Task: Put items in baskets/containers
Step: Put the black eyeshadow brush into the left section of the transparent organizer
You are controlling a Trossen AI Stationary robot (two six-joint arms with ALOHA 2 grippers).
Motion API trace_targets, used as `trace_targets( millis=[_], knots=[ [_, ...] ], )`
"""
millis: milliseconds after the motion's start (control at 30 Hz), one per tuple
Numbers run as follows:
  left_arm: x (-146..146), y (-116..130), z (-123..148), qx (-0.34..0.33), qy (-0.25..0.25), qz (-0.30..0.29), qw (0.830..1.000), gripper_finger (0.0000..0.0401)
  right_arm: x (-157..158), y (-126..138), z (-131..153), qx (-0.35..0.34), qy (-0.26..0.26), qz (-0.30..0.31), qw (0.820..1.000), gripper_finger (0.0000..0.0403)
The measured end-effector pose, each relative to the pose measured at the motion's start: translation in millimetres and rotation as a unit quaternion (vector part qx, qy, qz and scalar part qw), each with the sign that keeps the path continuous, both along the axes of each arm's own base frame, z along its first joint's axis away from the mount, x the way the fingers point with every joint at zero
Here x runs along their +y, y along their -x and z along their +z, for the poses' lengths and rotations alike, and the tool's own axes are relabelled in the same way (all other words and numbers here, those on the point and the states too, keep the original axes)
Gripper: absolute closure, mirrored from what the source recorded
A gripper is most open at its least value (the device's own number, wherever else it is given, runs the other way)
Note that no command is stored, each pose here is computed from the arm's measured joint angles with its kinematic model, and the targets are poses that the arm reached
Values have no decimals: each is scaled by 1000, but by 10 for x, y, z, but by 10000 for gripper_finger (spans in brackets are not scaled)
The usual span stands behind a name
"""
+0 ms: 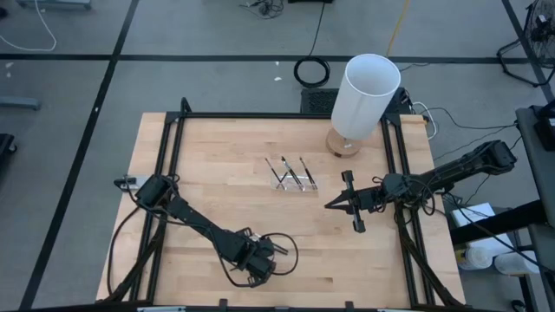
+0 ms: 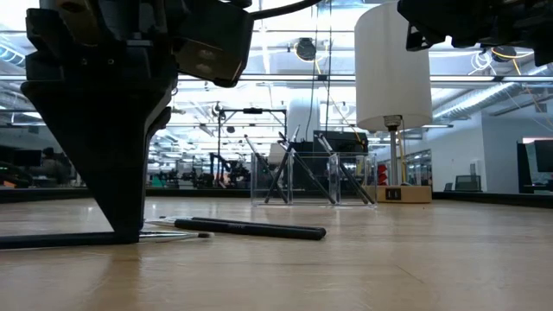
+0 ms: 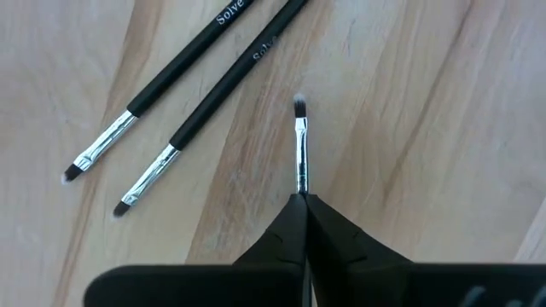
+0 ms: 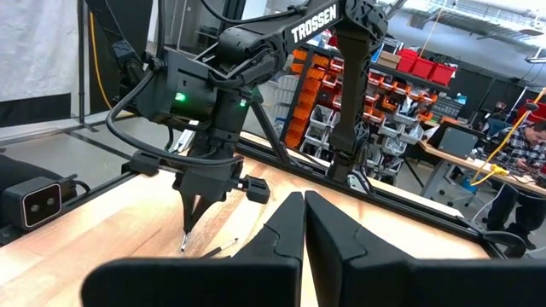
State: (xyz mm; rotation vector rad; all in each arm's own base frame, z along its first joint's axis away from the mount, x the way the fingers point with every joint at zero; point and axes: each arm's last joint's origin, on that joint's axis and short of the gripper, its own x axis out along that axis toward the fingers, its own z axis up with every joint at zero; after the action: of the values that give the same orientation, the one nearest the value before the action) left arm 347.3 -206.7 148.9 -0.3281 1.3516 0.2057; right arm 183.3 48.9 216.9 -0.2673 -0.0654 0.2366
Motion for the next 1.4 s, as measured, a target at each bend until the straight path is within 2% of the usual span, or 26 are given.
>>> trace_targets(
  millis=[200, 533, 733, 900, 1000, 1200, 1400],
  knots=[
    [-2, -5, 43, 4, -5, -4, 1000, 395, 0, 0, 0, 0, 0, 0, 1000, 403],
    [-33, -103, 423, -17, -40, -20, 999, 398, 0, 0, 0, 0, 0, 0, 1000, 403],
    [8, -79, 359, -9, -65, -40, 997, 378, 0, 0, 0, 0, -2, 0, 1000, 403],
    [106, 17, 311, 49, -94, -29, 994, 362, 0, 0, 0, 1, -5, 0, 1000, 403],
    [161, 2, 308, 69, -73, -22, 995, 342, 0, 0, -1, 1, -5, 0, 1000, 403],
    [236, -122, 303, 56, -22, -31, 998, 295, 0, 0, 0, 1, -3, 0, 1000, 403],
    [253, -185, 198, 67, 3, -28, 997, 284, 0, 0, -2, 1, -2, 0, 1000, 403]
  ],
)
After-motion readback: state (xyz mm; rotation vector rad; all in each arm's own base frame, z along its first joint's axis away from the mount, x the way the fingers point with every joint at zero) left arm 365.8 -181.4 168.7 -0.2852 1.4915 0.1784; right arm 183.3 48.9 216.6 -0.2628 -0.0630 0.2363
